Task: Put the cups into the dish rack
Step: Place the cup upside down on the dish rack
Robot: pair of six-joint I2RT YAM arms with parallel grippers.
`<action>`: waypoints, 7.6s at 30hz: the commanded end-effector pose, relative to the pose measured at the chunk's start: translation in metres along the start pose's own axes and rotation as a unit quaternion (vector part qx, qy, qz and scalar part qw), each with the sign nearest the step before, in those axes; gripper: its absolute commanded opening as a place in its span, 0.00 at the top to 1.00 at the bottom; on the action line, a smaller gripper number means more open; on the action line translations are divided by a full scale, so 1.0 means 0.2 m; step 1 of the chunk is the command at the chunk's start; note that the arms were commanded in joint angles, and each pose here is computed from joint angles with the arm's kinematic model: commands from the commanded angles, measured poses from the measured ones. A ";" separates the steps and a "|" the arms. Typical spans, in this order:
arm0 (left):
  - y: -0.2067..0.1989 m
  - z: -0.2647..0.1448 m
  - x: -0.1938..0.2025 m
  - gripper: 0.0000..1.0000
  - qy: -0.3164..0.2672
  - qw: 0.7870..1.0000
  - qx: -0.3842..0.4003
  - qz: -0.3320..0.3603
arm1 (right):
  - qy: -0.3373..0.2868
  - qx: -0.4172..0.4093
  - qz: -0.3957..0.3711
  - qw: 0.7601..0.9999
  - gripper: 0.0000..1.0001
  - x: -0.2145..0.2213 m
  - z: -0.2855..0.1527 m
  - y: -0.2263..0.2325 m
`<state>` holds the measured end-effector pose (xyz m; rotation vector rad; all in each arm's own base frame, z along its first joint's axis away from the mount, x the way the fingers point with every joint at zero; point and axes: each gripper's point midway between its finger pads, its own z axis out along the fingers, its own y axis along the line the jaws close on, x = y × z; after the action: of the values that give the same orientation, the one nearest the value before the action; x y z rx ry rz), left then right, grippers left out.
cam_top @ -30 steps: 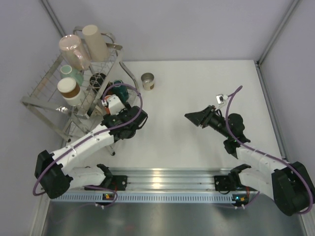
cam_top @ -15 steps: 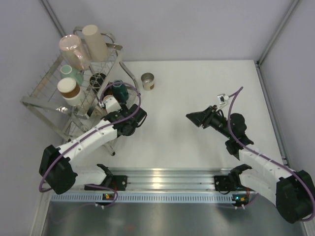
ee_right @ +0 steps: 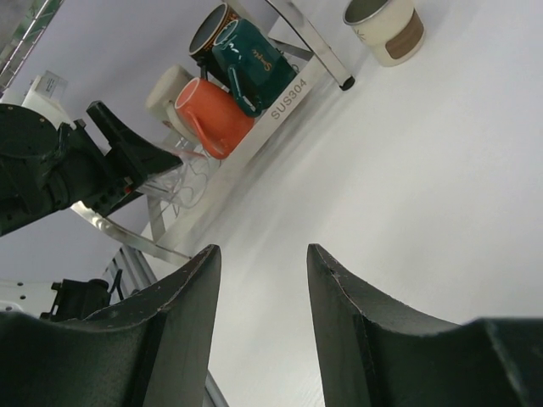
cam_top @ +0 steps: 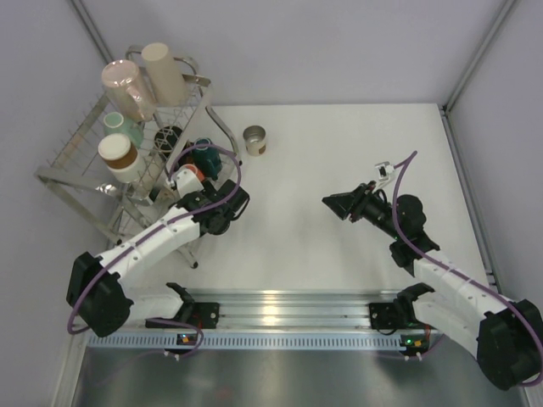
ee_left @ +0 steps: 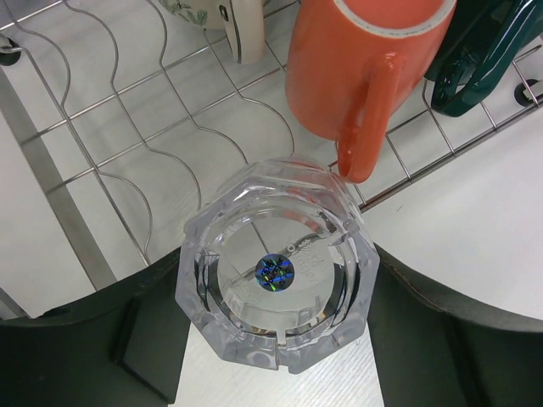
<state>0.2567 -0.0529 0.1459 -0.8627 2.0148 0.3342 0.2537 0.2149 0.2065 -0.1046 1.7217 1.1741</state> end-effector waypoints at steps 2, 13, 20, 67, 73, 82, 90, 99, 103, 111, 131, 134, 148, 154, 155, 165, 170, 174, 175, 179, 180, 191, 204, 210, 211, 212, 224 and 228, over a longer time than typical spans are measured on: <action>0.06 0.03 -0.08 1.00 -0.031 0.999 -0.025 -0.008 | -0.022 -0.017 -0.028 0.999 0.54 -0.09 0.02 0.07; 0.14 0.09 0.03 1.00 -0.010 0.993 -0.053 0.102 | -0.018 -0.020 -0.027 0.999 0.54 -0.09 0.02 0.08; 0.22 0.10 0.05 1.00 -0.018 0.989 -0.062 0.134 | -0.013 -0.015 -0.030 0.999 0.54 -0.06 0.00 0.07; 0.08 0.05 -0.10 0.19 -0.040 0.991 -0.045 0.119 | -0.005 0.008 -0.050 0.999 0.54 -0.07 0.00 0.03; 0.03 0.03 -0.15 0.21 -0.042 0.986 -0.040 0.155 | -0.003 0.011 -0.052 0.999 0.54 -0.07 0.00 0.03; -0.03 0.02 -0.16 0.22 -0.033 0.978 -0.033 0.203 | 0.002 0.022 -0.053 0.998 0.54 -0.05 0.00 -0.01; -0.01 0.00 -0.17 0.22 -0.030 0.981 -0.028 0.190 | 0.002 0.030 -0.057 0.998 0.54 -0.05 -0.01 -0.02; -0.06 -0.04 -0.21 0.31 -0.023 0.977 -0.010 0.214 | 0.003 0.031 -0.053 0.998 0.54 -0.05 0.00 -0.02; -0.14 -0.05 -0.09 0.89 -0.022 0.962 -0.006 0.270 | 0.001 0.034 -0.050 0.998 0.54 -0.04 -0.01 -0.03; -0.11 0.06 0.21 1.00 0.009 0.913 -0.047 0.405 | 0.002 0.050 -0.059 0.997 0.55 -0.02 -0.03 -0.08; 0.04 0.17 0.23 1.00 0.079 0.937 -0.149 0.305 | -0.007 0.057 -0.086 0.995 0.55 -0.11 -0.08 -0.10; -0.02 0.16 0.22 1.00 0.087 0.939 -0.137 0.302 | -0.006 0.060 -0.091 0.994 0.55 -0.11 -0.09 -0.11; -0.06 0.14 0.24 1.00 0.108 0.939 -0.144 0.292 | 0.000 0.067 -0.093 0.993 0.55 -0.10 -0.10 -0.15; -0.05 0.11 0.21 1.00 0.104 0.925 -0.152 0.332 | -0.001 0.071 -0.093 0.993 0.55 -0.10 -0.10 -0.16; -0.04 0.11 0.18 1.00 0.092 0.925 -0.160 0.331 | 0.000 0.070 -0.093 0.993 0.55 -0.10 -0.10 -0.16; 0.06 0.10 0.12 1.00 0.080 0.910 -0.213 0.346 | 0.003 0.074 -0.095 0.993 0.55 -0.10 -0.11 -0.17; 0.15 0.12 0.05 1.00 0.086 0.922 -0.231 0.299 | 0.002 0.079 -0.100 0.992 0.55 -0.10 -0.12 -0.17; 0.20 0.13 -0.01 1.00 0.082 0.924 -0.241 0.286 | 0.000 0.079 -0.101 0.992 0.55 -0.10 -0.13 -0.17; 0.20 0.14 -0.02 1.00 0.081 0.924 -0.241 0.286 | -0.001 0.079 -0.101 0.992 0.55 -0.10 -0.13 -0.17; 0.21 0.14 -0.03 1.00 0.079 0.919 -0.244 0.299 | 0.003 0.080 -0.102 0.992 0.55 -0.09 -0.13 -0.17; 0.21 0.14 -0.03 1.00 0.077 0.919 -0.244 0.300 | 0.003 0.080 -0.102 0.991 0.55 -0.09 -0.13 -0.18; 0.20 0.14 -0.05 1.00 0.079 0.922 -0.240 0.293 | 0.005 0.081 -0.103 0.991 0.54 -0.10 -0.12 -0.18; 0.33 0.11 0.05 1.00 0.105 0.890 -0.255 0.362 | 0.014 0.076 -0.095 0.992 0.54 -0.08 -0.10 -0.19; 0.31 0.11 0.02 1.00 0.090 0.894 -0.249 0.361 | 0.014 0.072 -0.096 0.993 0.54 -0.07 -0.11 -0.18; 0.32 0.12 0.01 1.00 0.086 0.894 -0.252 0.360 | 0.014 0.072 -0.096 0.993 0.55 -0.07 -0.11 -0.18; 0.32 0.12 0.01 1.00 0.085 0.895 -0.253 0.358 | 0.011 0.072 -0.098 0.993 0.54 -0.08 -0.11 -0.17; 0.37 0.16 -0.10 1.00 0.072 0.903 -0.273 0.323 | 0.015 0.078 -0.097 0.992 0.54 -0.08 -0.11 -0.18; 0.34 0.18 -0.14 1.00 0.057 0.908 -0.272 0.313 | 0.015 0.078 -0.099 0.992 0.55 -0.09 -0.11 -0.17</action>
<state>0.2586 0.0089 0.1076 -0.6021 2.3236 1.1356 0.2573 0.1732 0.1641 -0.1611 1.8738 0.9112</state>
